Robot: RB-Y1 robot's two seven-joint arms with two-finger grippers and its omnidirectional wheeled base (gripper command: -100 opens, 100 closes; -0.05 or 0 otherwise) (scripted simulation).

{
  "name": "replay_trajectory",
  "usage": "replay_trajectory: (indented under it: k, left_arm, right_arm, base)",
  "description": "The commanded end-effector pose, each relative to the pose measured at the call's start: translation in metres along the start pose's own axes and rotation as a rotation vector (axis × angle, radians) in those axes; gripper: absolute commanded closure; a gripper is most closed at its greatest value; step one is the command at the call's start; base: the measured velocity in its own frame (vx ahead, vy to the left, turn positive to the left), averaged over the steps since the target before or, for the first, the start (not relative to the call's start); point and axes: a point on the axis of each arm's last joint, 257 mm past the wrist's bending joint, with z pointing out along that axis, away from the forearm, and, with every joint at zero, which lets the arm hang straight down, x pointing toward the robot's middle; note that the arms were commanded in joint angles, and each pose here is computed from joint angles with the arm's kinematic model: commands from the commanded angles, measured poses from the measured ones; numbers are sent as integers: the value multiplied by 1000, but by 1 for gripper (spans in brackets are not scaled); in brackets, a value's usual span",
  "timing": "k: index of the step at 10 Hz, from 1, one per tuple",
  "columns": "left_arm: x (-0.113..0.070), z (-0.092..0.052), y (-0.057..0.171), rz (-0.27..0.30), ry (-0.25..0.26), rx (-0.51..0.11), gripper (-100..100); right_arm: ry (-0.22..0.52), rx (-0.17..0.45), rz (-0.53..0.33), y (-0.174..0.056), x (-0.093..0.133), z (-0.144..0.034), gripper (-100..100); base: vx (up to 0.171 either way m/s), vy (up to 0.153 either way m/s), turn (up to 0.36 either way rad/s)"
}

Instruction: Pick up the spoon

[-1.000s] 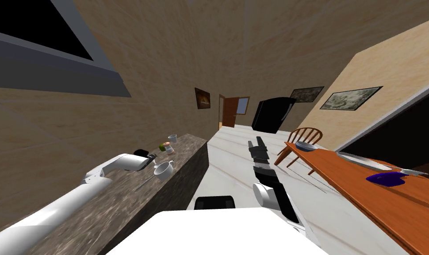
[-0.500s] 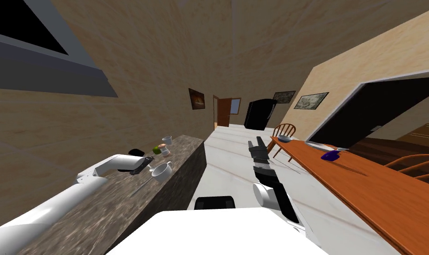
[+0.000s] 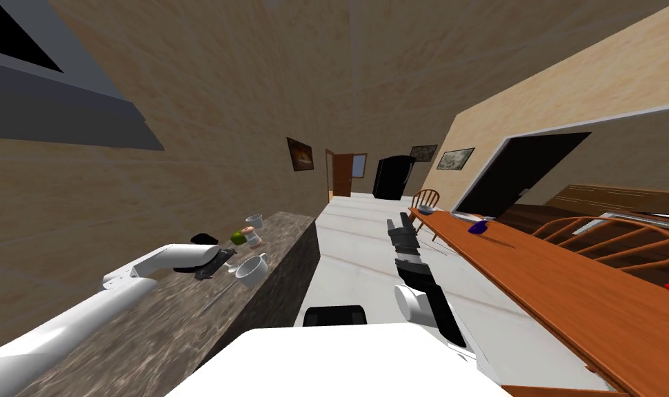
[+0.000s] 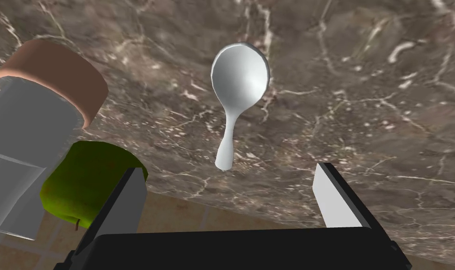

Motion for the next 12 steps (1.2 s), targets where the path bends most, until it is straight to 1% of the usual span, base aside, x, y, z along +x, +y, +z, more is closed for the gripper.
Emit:
replay_trajectory:
  k: [1, 3, 7, 9, 12]
  left_arm:
    - [3, 3, 9, -17, 33, -22, -100]
    - [7, 8, 27, -42, 77, -59, -100]
    - [17, 15, 58, -92, 163, -121, -100]
    - [19, 16, 70, -111, 195, -144, -100]
    - [19, 16, 82, -132, 225, -168, -100]
  right_arm:
    - [0, 0, 0, 0, 0, 0, 0]
    - [0, 0, 0, 0, 0, 0, 0]
    - [0, 0, 0, 0, 0, 0, 0]
    - [0, 0, 0, 0, 0, 0, 0]
    - [0, 0, 0, 0, 0, 0, 0]
  base:
    - [-54, 66, -191]
    - [-72, 90, -280]
    - [-67, 114, -211]
    - [-30, 86, -193]
    - [-20, 83, -155]
